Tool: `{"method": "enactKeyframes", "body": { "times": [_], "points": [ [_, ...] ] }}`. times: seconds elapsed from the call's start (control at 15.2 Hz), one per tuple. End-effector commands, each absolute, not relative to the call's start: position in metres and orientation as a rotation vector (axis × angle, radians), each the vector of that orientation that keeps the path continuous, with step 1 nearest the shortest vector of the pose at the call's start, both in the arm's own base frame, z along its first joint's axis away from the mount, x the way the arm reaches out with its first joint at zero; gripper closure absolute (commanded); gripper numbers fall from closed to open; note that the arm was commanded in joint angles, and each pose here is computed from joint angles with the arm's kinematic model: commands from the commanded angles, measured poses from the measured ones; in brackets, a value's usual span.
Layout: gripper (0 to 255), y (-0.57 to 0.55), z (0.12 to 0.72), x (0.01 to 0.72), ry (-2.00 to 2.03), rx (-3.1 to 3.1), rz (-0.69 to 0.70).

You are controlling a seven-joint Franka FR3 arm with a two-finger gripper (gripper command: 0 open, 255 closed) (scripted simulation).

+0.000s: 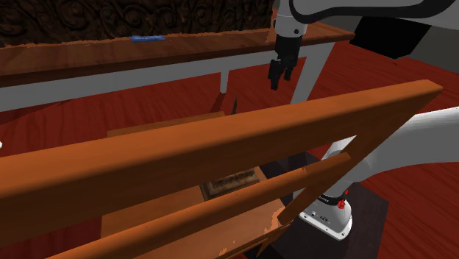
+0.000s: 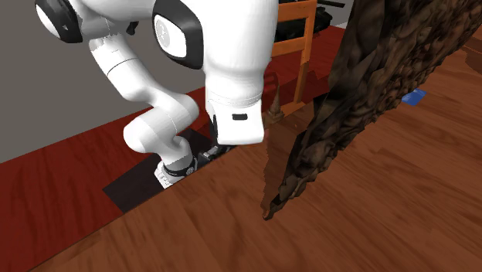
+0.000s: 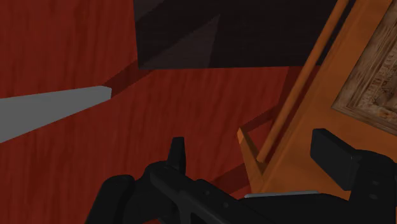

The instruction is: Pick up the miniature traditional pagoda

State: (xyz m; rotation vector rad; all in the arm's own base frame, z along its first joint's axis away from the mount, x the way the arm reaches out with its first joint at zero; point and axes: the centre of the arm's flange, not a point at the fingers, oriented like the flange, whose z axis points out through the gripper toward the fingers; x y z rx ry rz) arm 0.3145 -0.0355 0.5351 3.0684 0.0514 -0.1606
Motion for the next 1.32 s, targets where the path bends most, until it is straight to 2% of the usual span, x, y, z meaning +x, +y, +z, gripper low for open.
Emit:
{"method": "enactKeyframes", "body": {
  "times": [0.0,1.25],
  "points": [
    [0,-0.036,0.535,0.314,0.051,3.068,-0.161],
    [0,0.156,0.552,0.305,-0.732,3.243,-0.479]
  ]
}}
